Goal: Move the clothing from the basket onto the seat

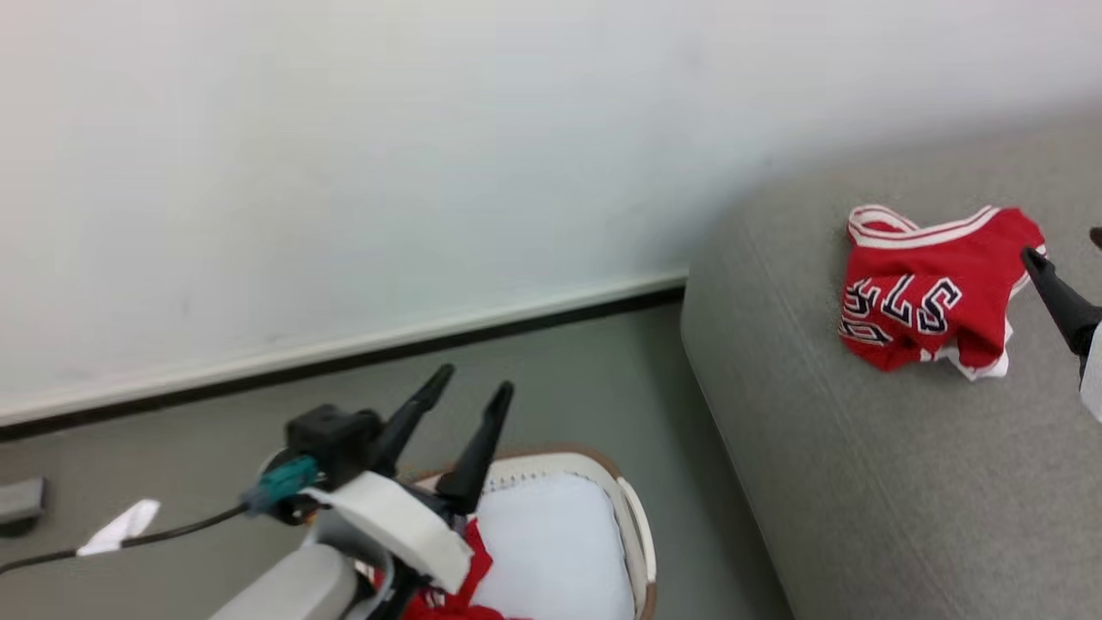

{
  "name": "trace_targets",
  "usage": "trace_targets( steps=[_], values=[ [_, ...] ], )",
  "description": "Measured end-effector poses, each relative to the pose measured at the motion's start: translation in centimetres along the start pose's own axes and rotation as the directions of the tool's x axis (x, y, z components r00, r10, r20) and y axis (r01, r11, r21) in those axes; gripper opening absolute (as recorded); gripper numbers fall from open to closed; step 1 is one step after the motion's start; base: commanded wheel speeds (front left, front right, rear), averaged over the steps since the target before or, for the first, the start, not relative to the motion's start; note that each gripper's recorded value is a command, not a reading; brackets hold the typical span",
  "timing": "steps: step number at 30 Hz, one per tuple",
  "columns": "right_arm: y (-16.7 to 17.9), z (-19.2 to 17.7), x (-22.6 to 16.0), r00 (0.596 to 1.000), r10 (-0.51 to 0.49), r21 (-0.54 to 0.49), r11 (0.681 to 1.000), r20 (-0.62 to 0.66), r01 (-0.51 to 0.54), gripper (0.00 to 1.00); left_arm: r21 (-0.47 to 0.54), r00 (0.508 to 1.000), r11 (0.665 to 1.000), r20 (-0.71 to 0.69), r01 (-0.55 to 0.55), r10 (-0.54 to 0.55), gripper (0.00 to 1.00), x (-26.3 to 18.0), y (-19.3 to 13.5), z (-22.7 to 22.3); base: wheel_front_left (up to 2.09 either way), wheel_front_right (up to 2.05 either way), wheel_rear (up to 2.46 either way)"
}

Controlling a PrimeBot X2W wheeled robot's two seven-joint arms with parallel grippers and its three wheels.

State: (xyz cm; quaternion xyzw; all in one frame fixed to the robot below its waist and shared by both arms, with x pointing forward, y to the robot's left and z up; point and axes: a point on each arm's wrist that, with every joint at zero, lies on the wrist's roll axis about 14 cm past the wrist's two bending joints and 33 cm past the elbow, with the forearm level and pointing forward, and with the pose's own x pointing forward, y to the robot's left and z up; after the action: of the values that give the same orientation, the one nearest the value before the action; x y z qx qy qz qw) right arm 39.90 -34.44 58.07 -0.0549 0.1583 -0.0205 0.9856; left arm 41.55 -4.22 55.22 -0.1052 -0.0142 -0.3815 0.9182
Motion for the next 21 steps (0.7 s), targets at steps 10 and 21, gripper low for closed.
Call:
trace_targets(
  steps=[10,21],
  values=[
    [6.9,4.1,-2.7,0.931,0.120,0.130,0.976,0.346,-0.174,1.00,0.034,0.918,0.925,0.139,-0.379,0.371,1.00,-8.7,8.0,5.0,0.00,0.00,0.00],
    [13.8,-1.1,-4.8,0.890,0.095,0.306,0.918,0.445,-0.251,1.00,0.028,0.766,0.778,0.202,-0.628,0.611,1.00,-18.1,11.7,4.9,0.00,0.00,0.00]
  ],
)
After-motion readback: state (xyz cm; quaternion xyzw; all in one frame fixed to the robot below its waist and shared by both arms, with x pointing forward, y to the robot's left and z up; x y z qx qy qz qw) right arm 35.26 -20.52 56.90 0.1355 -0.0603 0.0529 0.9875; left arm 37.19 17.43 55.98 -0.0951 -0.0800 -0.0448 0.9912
